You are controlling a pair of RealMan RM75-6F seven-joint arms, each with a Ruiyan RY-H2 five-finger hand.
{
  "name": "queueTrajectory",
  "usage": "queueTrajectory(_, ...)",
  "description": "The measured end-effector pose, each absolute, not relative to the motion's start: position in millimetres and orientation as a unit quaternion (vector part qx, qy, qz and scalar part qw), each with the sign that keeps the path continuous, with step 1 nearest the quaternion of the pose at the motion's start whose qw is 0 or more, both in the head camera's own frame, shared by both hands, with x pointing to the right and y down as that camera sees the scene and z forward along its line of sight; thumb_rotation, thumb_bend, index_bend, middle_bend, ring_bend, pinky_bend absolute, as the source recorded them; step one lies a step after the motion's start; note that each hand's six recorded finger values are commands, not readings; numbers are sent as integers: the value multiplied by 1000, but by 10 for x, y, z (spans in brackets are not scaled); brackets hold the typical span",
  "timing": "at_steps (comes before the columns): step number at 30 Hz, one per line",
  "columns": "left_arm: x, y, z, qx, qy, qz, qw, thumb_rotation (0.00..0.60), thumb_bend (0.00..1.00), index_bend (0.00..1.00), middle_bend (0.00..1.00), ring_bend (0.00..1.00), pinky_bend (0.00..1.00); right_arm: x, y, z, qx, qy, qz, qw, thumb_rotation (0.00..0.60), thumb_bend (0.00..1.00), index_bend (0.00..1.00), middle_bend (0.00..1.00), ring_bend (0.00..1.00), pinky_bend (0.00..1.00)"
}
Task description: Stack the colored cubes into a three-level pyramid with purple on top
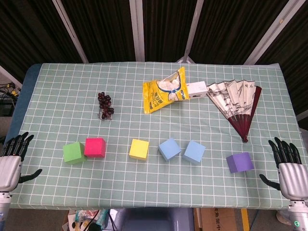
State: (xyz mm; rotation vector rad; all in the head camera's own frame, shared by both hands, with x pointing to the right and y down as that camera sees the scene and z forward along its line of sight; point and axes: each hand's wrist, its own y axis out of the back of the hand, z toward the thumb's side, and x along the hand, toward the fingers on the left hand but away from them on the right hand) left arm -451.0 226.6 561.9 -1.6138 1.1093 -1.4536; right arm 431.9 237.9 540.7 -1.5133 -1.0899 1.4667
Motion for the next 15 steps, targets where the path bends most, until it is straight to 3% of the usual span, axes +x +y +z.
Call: queueTrajectory(15, -4524, 2270, 5618, -621, 428, -561, 341, 600, 0, 0, 0, 0, 0, 4303, 2380, 5416, -593, -426, 571, 376, 600, 143, 0, 0, 0, 0)
